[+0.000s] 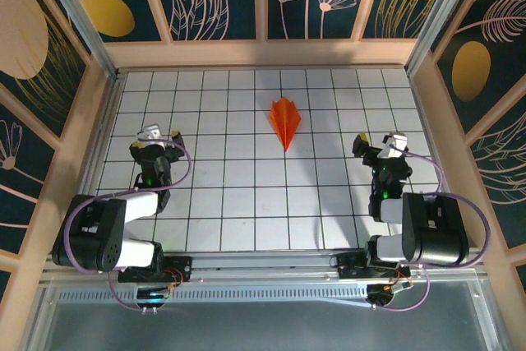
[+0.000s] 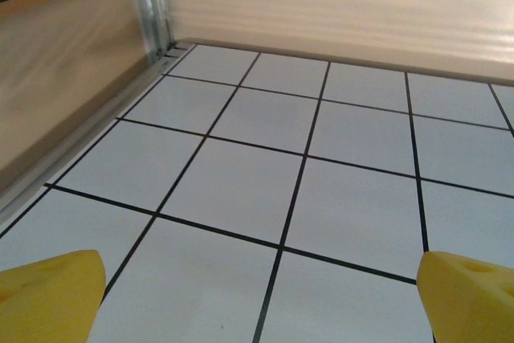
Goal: Fold a paper plane with a square sheet of paper (fold left side to right side)
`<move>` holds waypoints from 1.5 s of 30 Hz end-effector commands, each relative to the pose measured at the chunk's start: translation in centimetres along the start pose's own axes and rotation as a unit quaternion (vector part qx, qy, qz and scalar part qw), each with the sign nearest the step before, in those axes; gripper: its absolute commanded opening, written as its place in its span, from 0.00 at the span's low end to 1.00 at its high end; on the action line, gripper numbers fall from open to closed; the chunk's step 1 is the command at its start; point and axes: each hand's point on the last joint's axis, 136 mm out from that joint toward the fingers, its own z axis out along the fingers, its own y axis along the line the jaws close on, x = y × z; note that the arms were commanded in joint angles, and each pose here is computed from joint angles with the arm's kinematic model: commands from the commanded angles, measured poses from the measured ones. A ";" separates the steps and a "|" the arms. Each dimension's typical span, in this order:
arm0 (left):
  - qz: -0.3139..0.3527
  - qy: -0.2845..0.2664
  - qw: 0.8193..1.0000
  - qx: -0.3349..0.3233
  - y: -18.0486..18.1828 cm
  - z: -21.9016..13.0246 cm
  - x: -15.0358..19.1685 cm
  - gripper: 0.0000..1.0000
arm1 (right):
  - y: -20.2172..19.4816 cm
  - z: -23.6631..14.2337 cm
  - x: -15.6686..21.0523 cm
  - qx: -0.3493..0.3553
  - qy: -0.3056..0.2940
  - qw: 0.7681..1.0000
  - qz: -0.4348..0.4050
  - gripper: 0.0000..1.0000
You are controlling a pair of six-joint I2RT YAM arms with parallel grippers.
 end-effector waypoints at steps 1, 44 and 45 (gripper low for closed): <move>0.012 -0.044 0.999 0.024 -0.8 0.0 -2.3 0.99 | 1.7 0.1 -0.9 -0.044 -0.031 0.998 -0.016 0.99; -0.003 -0.080 0.996 0.049 0.9 0.6 -1.6 0.99 | 1.4 2.6 1.0 -0.018 0.007 1.000 -0.022 0.99; -0.003 -0.080 0.996 0.049 0.9 0.6 -1.6 0.99 | 1.4 2.6 1.0 -0.017 0.007 1.000 -0.022 0.99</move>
